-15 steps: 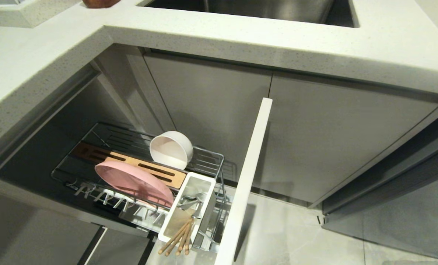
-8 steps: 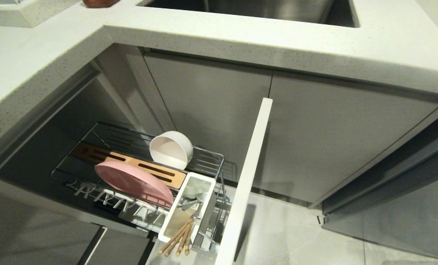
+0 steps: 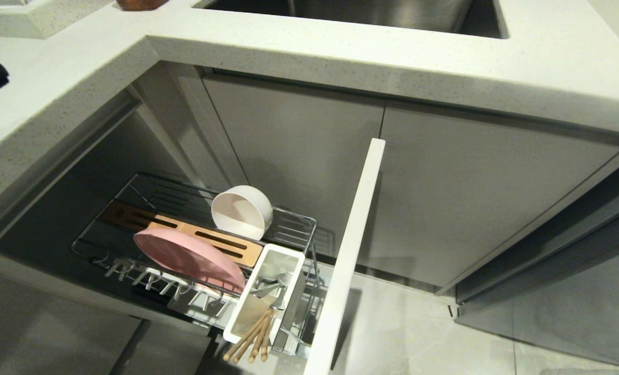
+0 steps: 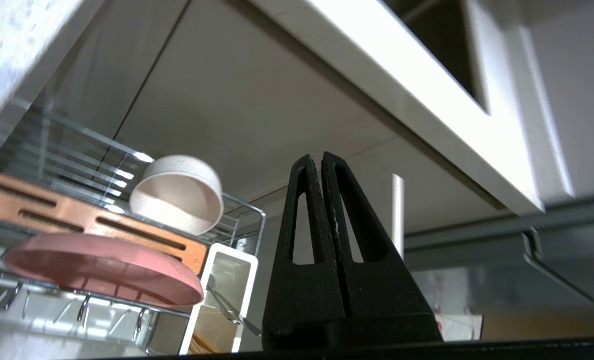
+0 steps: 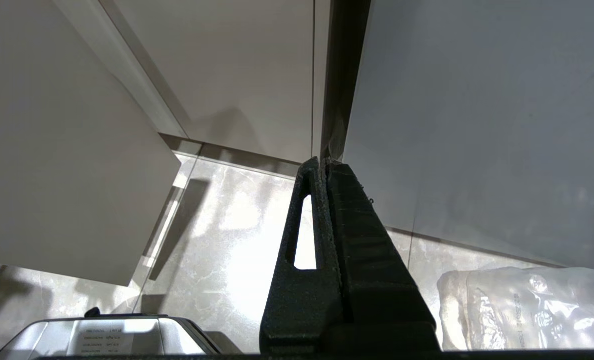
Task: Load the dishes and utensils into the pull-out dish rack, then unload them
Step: Take the plate out of the cupboard
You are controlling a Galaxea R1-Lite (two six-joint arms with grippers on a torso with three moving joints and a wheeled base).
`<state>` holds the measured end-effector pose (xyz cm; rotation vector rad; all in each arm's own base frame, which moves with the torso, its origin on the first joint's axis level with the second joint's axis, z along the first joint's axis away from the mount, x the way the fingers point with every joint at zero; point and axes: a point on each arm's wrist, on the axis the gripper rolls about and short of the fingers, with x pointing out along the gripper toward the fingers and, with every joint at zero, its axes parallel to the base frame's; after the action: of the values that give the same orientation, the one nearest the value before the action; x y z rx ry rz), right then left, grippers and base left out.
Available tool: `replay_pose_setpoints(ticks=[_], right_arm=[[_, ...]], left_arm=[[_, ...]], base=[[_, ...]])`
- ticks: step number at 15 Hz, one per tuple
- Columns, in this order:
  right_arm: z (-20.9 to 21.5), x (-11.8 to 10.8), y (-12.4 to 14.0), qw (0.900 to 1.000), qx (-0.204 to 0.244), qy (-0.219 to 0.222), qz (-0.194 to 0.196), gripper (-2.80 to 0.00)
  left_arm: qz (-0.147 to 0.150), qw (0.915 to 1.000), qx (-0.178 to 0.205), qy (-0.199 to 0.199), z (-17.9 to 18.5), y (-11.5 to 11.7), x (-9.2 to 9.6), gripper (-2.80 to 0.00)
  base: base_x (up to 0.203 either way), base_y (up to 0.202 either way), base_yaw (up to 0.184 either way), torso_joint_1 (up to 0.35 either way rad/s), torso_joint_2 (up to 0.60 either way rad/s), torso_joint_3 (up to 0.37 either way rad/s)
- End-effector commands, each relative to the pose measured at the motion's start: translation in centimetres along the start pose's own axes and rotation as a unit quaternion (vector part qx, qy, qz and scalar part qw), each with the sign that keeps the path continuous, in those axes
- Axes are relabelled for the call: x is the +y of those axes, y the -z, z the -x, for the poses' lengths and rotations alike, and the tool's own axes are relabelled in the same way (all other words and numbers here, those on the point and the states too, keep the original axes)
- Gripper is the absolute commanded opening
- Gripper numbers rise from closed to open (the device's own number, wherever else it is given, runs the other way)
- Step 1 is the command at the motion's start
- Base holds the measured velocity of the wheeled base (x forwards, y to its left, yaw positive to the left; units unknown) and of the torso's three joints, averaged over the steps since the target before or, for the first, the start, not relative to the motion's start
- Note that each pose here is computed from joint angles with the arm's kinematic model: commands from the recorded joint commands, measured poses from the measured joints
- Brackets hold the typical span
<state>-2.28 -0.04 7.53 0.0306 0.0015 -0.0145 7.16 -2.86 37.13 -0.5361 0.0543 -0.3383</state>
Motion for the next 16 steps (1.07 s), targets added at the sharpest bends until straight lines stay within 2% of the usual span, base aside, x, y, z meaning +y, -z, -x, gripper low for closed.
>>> replay_pose_setpoints(ticks=[1, 4, 7, 10, 13, 15, 16], right_arm=[[0.0, 0.0, 0.1, 1.0, 0.002, 0.0, 0.0, -2.8], [0.0, 0.0, 0.1, 1.0, 0.001, 0.0, 0.0, -2.8], [0.0, 0.0, 0.0, 1.0, 0.001, 0.0, 0.0, -2.8], [0.0, 0.0, 0.1, 1.0, 0.001, 0.0, 0.0, -2.8], [0.0, 0.0, 0.1, 1.0, 0.001, 0.0, 0.0, -2.8], [0.0, 0.0, 0.0, 1.0, 0.001, 0.0, 0.0, -2.8], [0.0, 0.0, 0.1, 1.0, 0.001, 0.0, 0.0, -2.8]], left_arm=[[0.005, 0.9996, 0.02, -0.022, -1.9, 0.7, 0.0, -2.8], [0.015, 0.9969, 0.017, -0.075, -3.7, 1.5, -0.1, -2.8], [0.035, 0.9931, 0.044, -0.103, -5.6, 3.1, -0.3, -2.8], [0.04, 0.9893, 0.067, -0.123, -6.9, 4.8, -0.7, -2.8], [0.015, 0.9786, 0.068, -0.194, -8.6, 7.2, -0.3, -2.8], [-0.004, 0.9739, 0.079, -0.213, -8.9, 8.5, -0.1, -2.8], [-0.017, 0.9663, 0.066, -0.248, -9.7, 9.1, 0.1, -2.8]], base=[[0.0, 0.0, 0.0, 0.0, 0.0, 0.0], [0.0, 0.0, 0.0, 0.0, 0.0, 0.0], [0.0, 0.0, 0.0, 0.0, 0.0, 0.0], [0.0, 0.0, 0.0, 0.0, 0.0, 0.0], [0.0, 0.0, 0.0, 0.0, 0.0, 0.0], [0.0, 0.0, 0.0, 0.0, 0.0, 0.0], [0.0, 0.0, 0.0, 0.0, 0.0, 0.0]])
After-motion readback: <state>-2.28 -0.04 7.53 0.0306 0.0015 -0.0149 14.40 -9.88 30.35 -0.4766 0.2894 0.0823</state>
